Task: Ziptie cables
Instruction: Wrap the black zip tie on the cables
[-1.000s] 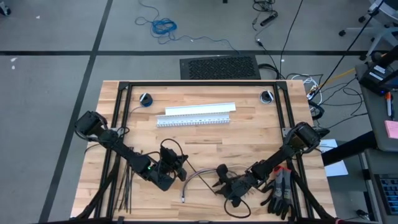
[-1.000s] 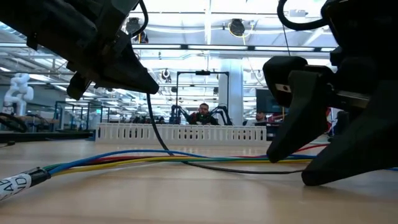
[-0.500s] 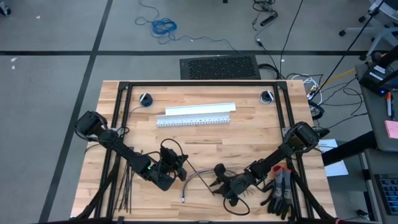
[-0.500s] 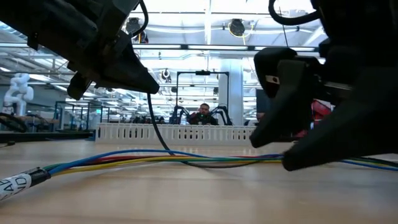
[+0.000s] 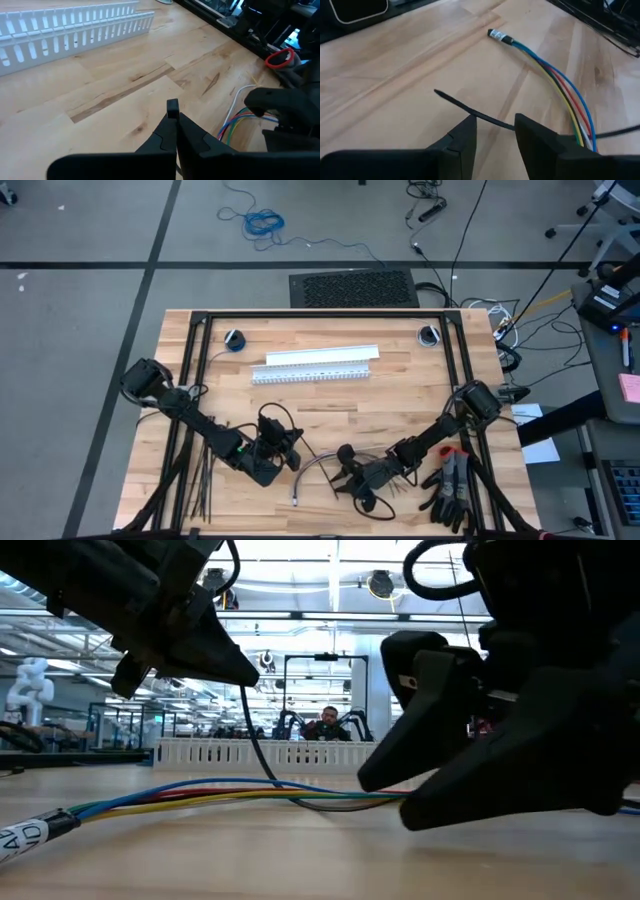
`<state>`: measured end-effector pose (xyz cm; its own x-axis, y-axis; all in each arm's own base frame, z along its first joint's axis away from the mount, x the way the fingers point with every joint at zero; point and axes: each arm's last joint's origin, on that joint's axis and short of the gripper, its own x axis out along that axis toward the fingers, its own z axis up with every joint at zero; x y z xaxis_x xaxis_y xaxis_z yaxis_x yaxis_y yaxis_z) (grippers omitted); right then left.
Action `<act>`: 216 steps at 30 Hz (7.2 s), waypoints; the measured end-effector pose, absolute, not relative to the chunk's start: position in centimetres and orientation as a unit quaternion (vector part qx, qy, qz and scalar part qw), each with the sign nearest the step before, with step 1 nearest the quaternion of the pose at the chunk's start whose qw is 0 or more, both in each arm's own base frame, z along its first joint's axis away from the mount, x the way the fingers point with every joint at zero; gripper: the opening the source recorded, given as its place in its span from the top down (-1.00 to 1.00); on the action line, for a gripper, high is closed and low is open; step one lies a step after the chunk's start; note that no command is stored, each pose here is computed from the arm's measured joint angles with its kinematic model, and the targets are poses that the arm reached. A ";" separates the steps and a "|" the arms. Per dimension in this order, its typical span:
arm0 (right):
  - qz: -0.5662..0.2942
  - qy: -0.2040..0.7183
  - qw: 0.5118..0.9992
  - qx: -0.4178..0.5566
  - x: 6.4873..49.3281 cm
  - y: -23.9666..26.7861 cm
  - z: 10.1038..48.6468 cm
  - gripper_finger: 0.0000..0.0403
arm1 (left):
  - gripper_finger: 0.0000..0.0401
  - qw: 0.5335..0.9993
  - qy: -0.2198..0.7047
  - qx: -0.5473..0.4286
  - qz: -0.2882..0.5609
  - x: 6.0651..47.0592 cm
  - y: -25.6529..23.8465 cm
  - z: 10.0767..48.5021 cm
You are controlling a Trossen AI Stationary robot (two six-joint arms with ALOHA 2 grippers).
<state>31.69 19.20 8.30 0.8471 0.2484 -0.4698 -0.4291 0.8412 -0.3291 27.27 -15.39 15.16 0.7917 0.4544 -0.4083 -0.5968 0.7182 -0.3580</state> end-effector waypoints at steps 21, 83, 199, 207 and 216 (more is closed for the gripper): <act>0.172 0.192 0.942 -0.216 33.0 18.6 8.5 0.71 | 1.00 0.916 0.144 -0.244 0.284 27.4 -15.4 15.3; 0.183 0.242 0.915 0.265 36.5 10.5 11.7 1.00 | 1.00 0.870 0.242 0.378 0.205 30.9 -19.3 12.4; 0.136 0.222 0.945 0.199 36.7 8.7 12.8 0.46 | 1.00 0.881 0.262 0.358 0.164 30.1 -19.9 11.4; 0.131 0.202 0.952 0.190 36.9 7.7 13.3 0.46 | 1.00 0.879 0.261 0.359 0.173 30.1 -19.9 11.4; 0.116 0.176 0.961 0.178 36.9 7.2 15.0 0.46 | 1.00 0.888 0.260 0.343 0.160 30.1 -20.0 11.5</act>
